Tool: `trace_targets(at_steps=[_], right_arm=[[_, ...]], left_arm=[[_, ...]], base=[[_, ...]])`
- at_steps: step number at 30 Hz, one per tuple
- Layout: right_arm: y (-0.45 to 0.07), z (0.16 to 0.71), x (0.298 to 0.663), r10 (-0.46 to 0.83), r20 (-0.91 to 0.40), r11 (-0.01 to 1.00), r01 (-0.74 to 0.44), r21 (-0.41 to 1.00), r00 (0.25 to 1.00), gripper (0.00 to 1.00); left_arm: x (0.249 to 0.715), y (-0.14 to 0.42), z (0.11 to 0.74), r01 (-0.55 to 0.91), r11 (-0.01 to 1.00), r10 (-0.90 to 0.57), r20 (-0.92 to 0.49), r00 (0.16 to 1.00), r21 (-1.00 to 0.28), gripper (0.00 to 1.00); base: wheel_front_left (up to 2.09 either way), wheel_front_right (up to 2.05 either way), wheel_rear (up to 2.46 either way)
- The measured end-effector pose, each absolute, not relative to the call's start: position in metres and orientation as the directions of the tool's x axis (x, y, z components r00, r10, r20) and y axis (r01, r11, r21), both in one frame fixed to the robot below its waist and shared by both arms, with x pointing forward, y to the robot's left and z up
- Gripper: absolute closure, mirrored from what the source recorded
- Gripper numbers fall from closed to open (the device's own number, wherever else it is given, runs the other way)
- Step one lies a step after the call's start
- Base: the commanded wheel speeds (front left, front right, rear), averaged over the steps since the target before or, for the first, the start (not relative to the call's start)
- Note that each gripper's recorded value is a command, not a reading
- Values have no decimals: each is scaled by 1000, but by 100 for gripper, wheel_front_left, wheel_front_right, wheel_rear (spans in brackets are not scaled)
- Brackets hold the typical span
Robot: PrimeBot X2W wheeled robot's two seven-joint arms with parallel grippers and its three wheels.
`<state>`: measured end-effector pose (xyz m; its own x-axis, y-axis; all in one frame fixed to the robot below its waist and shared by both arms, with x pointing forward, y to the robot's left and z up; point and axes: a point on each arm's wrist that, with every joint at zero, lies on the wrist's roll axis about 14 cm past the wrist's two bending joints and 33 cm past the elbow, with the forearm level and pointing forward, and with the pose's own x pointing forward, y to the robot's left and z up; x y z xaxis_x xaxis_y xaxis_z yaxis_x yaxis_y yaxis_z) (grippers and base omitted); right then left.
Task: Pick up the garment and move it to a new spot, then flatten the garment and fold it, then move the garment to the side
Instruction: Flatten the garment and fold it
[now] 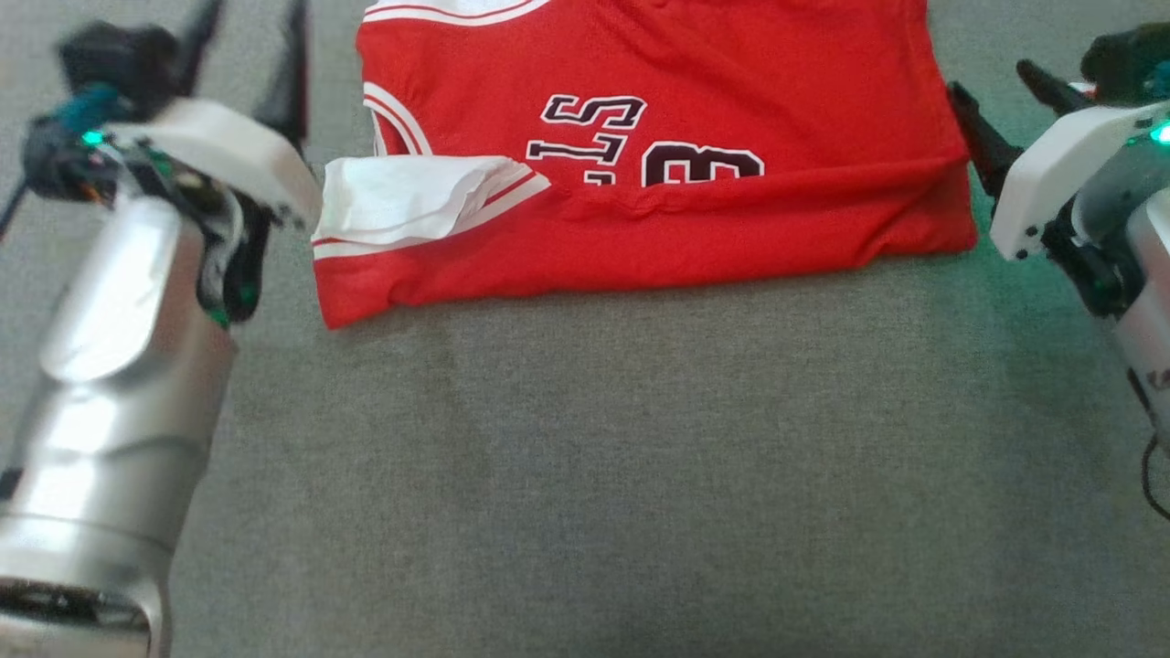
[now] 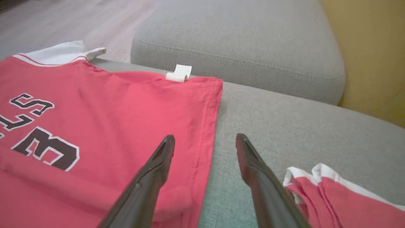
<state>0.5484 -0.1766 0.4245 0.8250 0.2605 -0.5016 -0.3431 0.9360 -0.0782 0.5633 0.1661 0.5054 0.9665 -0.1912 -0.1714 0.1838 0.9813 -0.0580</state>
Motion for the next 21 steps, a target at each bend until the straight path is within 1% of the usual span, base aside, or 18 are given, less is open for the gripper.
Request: trace_targets(at_steps=[3, 4, 5, 8, 9, 12, 17, 19, 21], right_arm=[[-174, 439, 552, 269, -423, 941, -330, -76, 865, 0], [-173, 447, 554, 275, -382, 941, -328, -80, 882, 0], [-173, 447, 554, 275, -382, 941, -328, -80, 882, 0], [-172, 480, 559, 286, -225, 947, -310, -81, 931, 0], [-170, 501, 559, 288, -127, 951, -299, -76, 949, 0], [-163, 524, 551, 289, -30, 956, -290, -41, 957, 0], [-159, 539, 521, 250, 69, 967, -253, 25, 966, 0], [-158, 532, 504, 223, 75, 972, -227, 55, 972, 0], [-156, 515, 483, 191, 49, 976, -195, 97, 980, 0]], left_arm=[[567, 173, 529, 148, 985, -153, -53, 987, -84, 0], [566, 175, 534, 143, 986, -146, -26, 989, -89, 0], [566, 175, 534, 143, 986, -146, -26, 989, -89, 0], [556, 177, 543, 130, 985, -126, 44, 991, -115, 0], [545, 175, 545, 135, 983, -126, 70, 989, -127, 0], [525, 170, 547, 141, 978, -127, 101, 987, -151, 0], [483, 164, 559, 131, 974, -97, 183, 978, -183, 0], [464, 159, 553, 126, 975, -92, 179, 980, -184, 0], [446, 157, 539, 107, 977, -80, 146, 986, -185, 0]], base=[[0, 0, 0], [0, 0, 0], [0, 0, 0], [0, 0, 0], [0, 0, 0], [0, 0, 0], [0, 0, 0], [0, 0, 0], [0, 0, 0]])
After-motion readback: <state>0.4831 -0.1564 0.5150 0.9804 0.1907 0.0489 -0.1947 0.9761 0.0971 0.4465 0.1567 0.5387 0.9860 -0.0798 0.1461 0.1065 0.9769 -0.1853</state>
